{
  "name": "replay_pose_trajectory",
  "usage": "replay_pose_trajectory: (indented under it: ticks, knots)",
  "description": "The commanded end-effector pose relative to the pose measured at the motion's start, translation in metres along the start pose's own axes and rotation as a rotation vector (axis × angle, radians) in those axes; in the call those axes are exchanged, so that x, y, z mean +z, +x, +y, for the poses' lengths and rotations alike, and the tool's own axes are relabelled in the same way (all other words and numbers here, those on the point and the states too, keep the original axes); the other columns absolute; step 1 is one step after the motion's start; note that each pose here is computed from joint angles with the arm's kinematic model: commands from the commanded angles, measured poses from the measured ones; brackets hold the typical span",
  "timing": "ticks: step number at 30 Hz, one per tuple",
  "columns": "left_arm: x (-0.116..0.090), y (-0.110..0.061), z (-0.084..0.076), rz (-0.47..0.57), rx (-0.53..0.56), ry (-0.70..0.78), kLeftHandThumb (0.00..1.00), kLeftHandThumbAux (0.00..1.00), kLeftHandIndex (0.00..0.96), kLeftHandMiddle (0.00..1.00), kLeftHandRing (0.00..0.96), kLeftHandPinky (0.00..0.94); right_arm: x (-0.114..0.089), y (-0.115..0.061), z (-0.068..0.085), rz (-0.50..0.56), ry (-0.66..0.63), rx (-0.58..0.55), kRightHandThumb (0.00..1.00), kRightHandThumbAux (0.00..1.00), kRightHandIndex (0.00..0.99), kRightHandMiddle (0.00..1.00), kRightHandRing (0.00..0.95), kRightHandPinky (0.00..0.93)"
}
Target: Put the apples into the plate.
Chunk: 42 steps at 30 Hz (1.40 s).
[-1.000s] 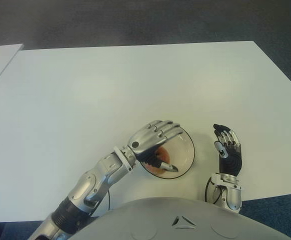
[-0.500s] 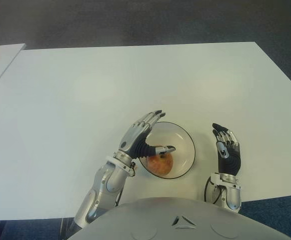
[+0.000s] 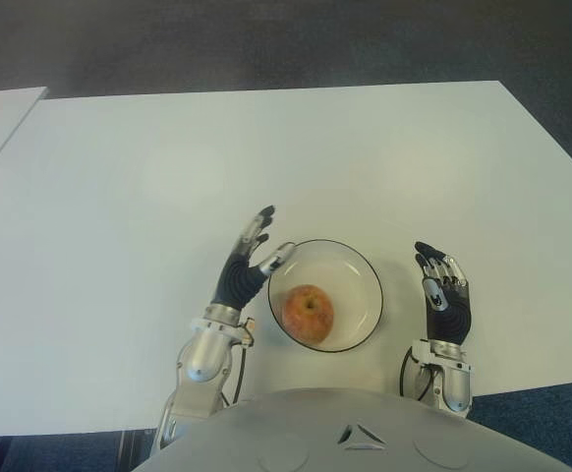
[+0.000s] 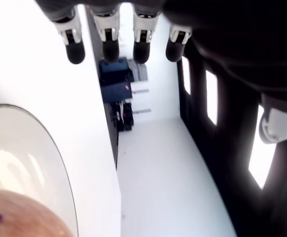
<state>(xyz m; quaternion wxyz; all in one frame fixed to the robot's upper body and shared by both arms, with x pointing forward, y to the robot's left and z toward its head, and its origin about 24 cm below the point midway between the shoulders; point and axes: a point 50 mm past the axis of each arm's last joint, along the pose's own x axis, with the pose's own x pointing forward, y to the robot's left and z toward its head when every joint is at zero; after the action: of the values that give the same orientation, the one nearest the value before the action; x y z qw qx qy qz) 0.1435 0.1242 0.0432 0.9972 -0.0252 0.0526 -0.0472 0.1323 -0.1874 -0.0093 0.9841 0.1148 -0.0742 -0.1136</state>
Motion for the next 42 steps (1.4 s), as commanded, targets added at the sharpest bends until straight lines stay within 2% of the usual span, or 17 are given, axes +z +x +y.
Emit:
replay_pose_trajectory:
  ticks: [1,5,9,14,18,21,26,34,40,42]
  knots:
    - [-0.018,-0.017,0.013,0.162,0.222,-0.385,0.051,0.424,0.019,0.021,0.019,0.088,-0.019,-0.022,-0.002,0.151,0.019,-0.046,0.329,0.6,0.326,0.297,0.194,0.128]
    - [-0.023,-0.018,0.02,0.194,0.293,-0.434,0.067,0.423,0.005,0.016,0.021,0.113,-0.019,-0.022,-0.003,0.152,0.012,-0.036,0.324,0.609,0.326,0.294,0.192,0.127]
    - [-0.028,-0.022,0.024,0.217,0.322,-0.443,0.068,0.417,0.003,0.016,0.023,0.116,-0.019,-0.022,-0.003,0.16,-0.006,-0.017,0.312,0.619,0.31,0.281,0.175,0.105]
    - [-0.033,-0.028,0.025,0.211,0.337,-0.414,0.062,0.413,0.02,0.027,0.041,0.162,-0.018,-0.023,-0.002,0.173,-0.032,0.01,0.291,0.622,0.261,0.254,0.152,0.099]
    - [-0.034,-0.031,0.023,0.154,0.346,-0.163,0.058,0.41,0.031,0.031,0.045,0.128,-0.017,-0.022,-0.002,0.184,-0.056,0.039,0.282,0.614,0.227,0.227,0.133,0.096]
    - [-0.042,-0.038,0.021,0.126,0.346,-0.005,0.051,0.411,0.038,0.033,0.044,0.118,-0.017,-0.022,-0.002,0.186,-0.065,0.052,0.28,0.608,0.214,0.214,0.124,0.094]
    - [-0.063,-0.053,0.016,0.092,0.329,0.122,0.04,0.408,0.079,0.052,0.05,0.107,-0.016,-0.021,-0.001,0.195,-0.066,0.067,0.271,0.606,0.197,0.195,0.109,0.084]
    - [-0.076,-0.052,0.011,0.022,0.312,0.132,0.03,0.377,0.119,0.061,0.047,0.1,-0.011,-0.022,0.0,0.206,-0.061,0.088,0.269,0.616,0.184,0.179,0.098,0.083]
    - [-0.078,-0.051,0.006,-0.053,0.273,0.103,0.04,0.38,0.142,0.071,0.054,0.114,-0.004,-0.024,0.005,0.213,-0.053,0.106,0.271,0.615,0.162,0.163,0.086,0.065]
    - [-0.072,-0.051,-0.001,-0.095,0.242,0.096,0.039,0.377,0.149,0.076,0.058,0.118,0.005,-0.024,0.01,0.212,-0.064,0.125,0.27,0.614,0.153,0.155,0.079,0.058]
